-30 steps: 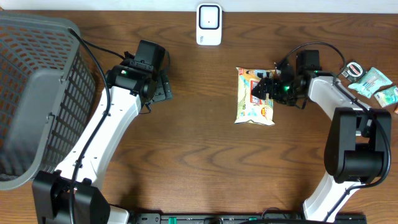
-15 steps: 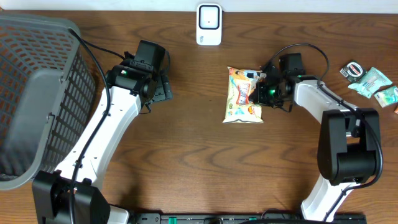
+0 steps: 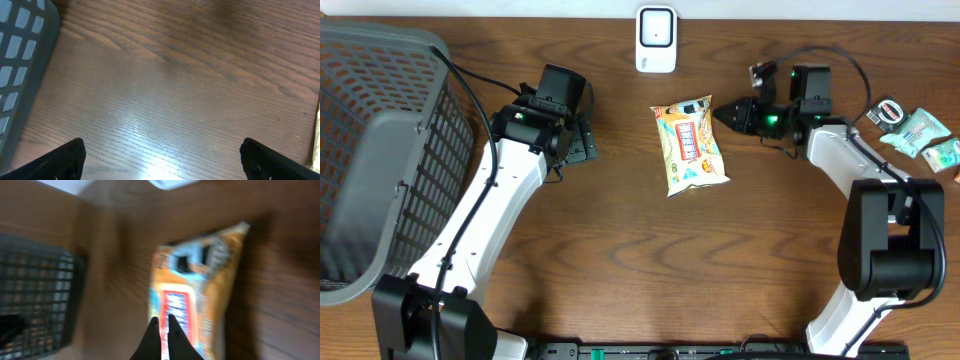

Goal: Scan the item barcode

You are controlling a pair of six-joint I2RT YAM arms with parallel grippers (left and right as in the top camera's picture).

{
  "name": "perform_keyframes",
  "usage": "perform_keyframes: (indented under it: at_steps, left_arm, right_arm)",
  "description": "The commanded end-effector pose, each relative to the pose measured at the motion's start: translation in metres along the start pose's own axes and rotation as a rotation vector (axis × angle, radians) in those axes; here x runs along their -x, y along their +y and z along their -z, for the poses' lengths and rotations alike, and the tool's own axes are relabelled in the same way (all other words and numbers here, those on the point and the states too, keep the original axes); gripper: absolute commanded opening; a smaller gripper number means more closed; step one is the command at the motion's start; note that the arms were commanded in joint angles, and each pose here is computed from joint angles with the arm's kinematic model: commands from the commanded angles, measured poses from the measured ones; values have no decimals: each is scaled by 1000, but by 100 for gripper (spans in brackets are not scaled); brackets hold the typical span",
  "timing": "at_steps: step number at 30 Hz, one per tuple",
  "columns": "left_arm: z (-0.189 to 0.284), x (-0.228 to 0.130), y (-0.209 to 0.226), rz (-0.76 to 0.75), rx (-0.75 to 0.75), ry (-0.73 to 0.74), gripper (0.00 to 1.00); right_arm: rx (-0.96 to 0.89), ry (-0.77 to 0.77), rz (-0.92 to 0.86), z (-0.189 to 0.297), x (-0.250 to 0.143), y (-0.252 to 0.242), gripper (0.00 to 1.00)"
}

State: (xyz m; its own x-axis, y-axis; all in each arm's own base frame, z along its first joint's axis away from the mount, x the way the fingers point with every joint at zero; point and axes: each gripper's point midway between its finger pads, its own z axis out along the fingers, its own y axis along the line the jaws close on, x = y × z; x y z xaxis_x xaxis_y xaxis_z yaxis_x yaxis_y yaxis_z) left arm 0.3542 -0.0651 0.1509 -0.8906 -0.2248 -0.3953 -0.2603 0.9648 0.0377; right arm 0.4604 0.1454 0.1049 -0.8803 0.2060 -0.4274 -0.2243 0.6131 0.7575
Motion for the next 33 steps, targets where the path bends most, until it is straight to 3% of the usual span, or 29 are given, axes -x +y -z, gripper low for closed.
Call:
perform_keyframes:
  at_steps: [1,2,3,4,7,8,10,20,29,31,32,33]
  left_arm:
    - [4,3,3,-2,11,-15,98]
    - [4,3,3,-2,11,-15,98]
    - [4,3,3,-2,11,-15,98]
    - [4,3,3,-2,11,-15,98]
    - [4,3,3,-2,11,-15,98]
    - [4,3,3,-2,11,-15,98]
    - [4,3,3,-2,11,-15,98]
    - [4,3,3,-2,11,-15,98]
    - [4,3,3,-2,11,-15,98]
    - [4,3,3,-2,11,-15,98]
    - [4,3,3,-2,11,-15,97]
    - [4,3,3,-2,11,-15,98]
  right_arm:
    - [30,6,-36,4,2,19,1]
    - [-16,6,-43,2,0,11,5]
    - [-81,8,-50,0,-4,1,18]
    - [-140,12,-61,-1,-7,-8,39]
    - [-304,38,-79,-3,-23,-29,79]
    - [-328,47,-72,-4,-26,-31,88]
    - [-361,65,-57,-9,-33,-31,95]
    - [-438,161,-17,-39,-66,-53,99]
    - [-233,314,85,-69,-104,-43,97]
    - [-237,328,104,-73,-109,-43,88]
    - [-248,333,109,-75,-112,-44,79]
    - [-258,336,115,-77,-113,-44,53]
